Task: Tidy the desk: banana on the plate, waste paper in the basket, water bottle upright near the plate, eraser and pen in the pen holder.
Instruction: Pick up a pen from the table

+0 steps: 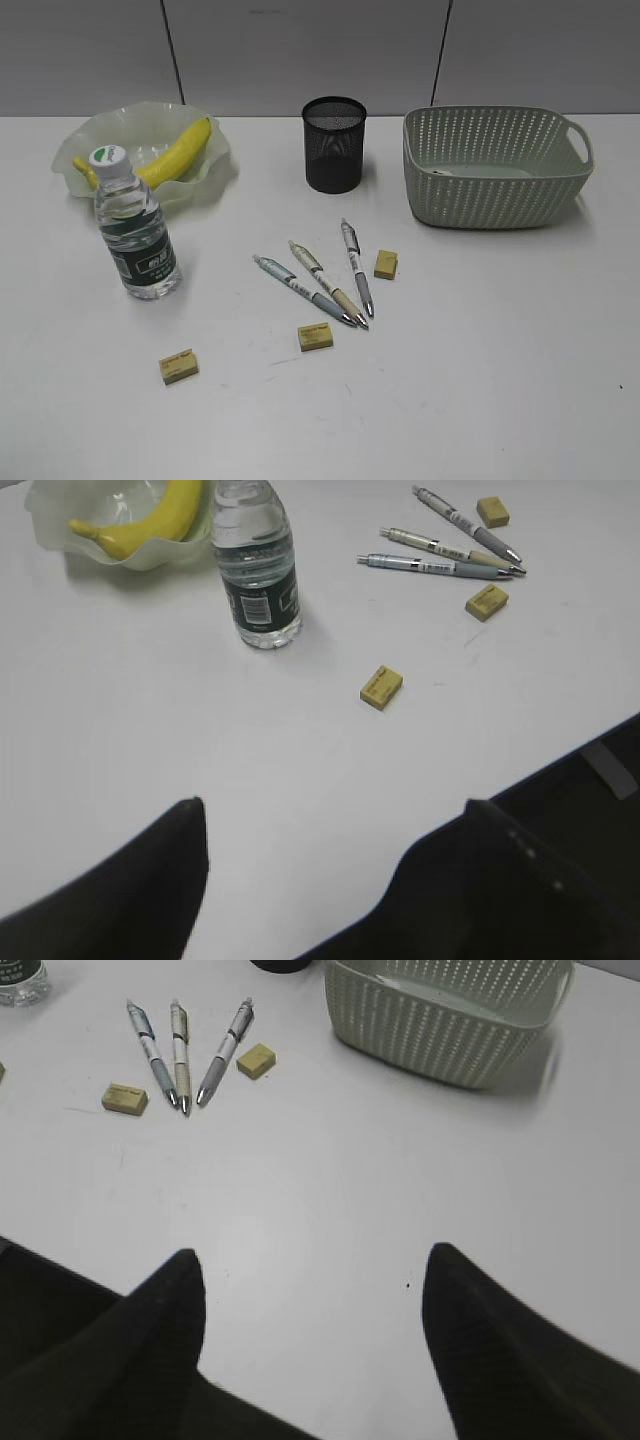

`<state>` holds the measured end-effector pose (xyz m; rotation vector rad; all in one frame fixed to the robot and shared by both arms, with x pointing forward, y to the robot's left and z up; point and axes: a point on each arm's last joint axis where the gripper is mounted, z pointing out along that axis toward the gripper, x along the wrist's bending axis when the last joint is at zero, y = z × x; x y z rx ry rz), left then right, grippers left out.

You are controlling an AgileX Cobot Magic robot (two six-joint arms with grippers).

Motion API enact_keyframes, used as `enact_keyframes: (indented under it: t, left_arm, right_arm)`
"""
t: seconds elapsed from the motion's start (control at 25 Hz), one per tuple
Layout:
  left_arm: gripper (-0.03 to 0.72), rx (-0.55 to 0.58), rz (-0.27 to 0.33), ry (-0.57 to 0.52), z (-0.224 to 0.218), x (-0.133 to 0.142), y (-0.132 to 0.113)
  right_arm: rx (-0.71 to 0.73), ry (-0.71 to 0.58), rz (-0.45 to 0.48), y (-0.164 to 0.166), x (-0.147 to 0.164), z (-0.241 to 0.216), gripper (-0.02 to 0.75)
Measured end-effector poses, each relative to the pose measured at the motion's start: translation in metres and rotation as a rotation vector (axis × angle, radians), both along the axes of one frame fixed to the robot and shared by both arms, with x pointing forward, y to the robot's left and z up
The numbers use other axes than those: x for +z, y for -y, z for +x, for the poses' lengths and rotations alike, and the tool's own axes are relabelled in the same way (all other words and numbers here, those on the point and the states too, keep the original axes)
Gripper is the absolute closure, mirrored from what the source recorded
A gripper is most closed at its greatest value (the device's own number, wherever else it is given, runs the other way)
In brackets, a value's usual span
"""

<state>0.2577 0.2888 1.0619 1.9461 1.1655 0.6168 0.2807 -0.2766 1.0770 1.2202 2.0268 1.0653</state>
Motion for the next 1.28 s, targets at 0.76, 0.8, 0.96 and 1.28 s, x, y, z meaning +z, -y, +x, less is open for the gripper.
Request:
enact_keyframes:
  t: [0.76, 0.8, 0.96, 1.28]
  left_arm:
    - [0.137, 0.001, -0.080, 0.182, -0.030, 0.001, -0.013]
    - [0.138, 0.001, -0.080, 0.182, -0.030, 0.001, -0.013]
    - [0.138, 0.001, -0.080, 0.182, -0.030, 0.001, -0.013]
    - [0.138, 0.001, -0.080, 0.182, -0.030, 0.001, -0.013]
  right_arm:
    - [0.168, -0.398, -0.094, -0.146, 0.019, 0.231, 0.201]
    - [0.178, -0.422, -0.103, -0.157, 0.014, 0.240, 0.202]
    - [0.171, -0.585, -0.154, -0.192, -0.014, 0.274, 0.253]
    - [0.073, -0.798, -0.214, -0.229, -0.075, 0.331, 0.283]
